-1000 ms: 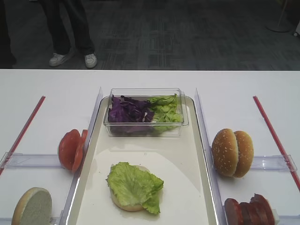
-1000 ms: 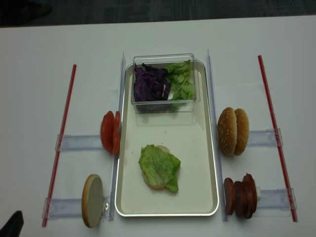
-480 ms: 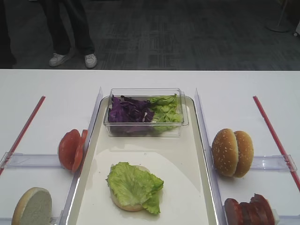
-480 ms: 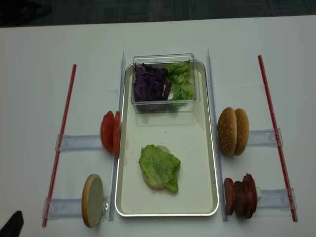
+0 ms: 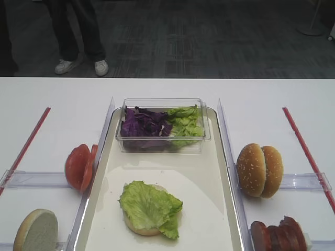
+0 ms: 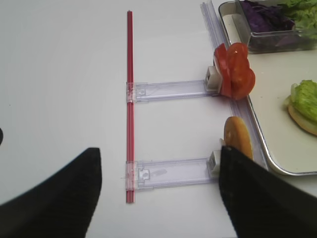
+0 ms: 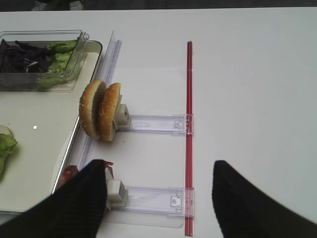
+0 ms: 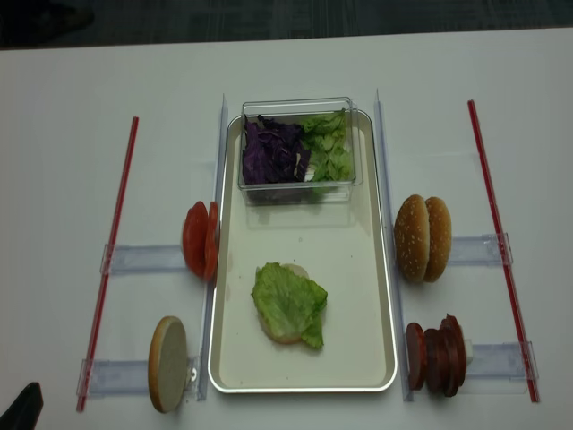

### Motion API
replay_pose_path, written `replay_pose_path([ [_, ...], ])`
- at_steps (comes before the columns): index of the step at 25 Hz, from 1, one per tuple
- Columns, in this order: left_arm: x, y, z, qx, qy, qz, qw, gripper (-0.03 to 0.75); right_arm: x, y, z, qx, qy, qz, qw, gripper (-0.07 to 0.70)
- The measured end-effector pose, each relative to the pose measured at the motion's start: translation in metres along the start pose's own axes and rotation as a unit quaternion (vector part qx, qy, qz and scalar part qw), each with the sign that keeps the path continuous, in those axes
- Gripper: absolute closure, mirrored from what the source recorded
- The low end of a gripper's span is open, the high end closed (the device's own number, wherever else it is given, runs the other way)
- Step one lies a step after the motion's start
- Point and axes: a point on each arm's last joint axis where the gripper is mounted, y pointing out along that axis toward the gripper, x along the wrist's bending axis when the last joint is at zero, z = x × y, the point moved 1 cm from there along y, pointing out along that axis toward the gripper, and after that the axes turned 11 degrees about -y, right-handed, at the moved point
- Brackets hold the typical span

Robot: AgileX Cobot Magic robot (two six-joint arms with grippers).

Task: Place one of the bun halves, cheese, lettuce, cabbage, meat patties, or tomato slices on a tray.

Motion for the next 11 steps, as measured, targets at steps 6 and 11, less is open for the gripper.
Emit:
replay_pose_path([
  [6,0.0000,0.0000,0.0000,0.000,0.000,0.000,1.0000,0.240,0.0000,0.0000,0.0000,0.000,0.000,0.000,1.0000,0.145],
  [11,0.0000,0.0000,0.0000,0.000,0.000,0.000,1.0000,0.240,0.0000,0.0000,0.0000,0.000,0.000,0.000,1.0000,0.145],
])
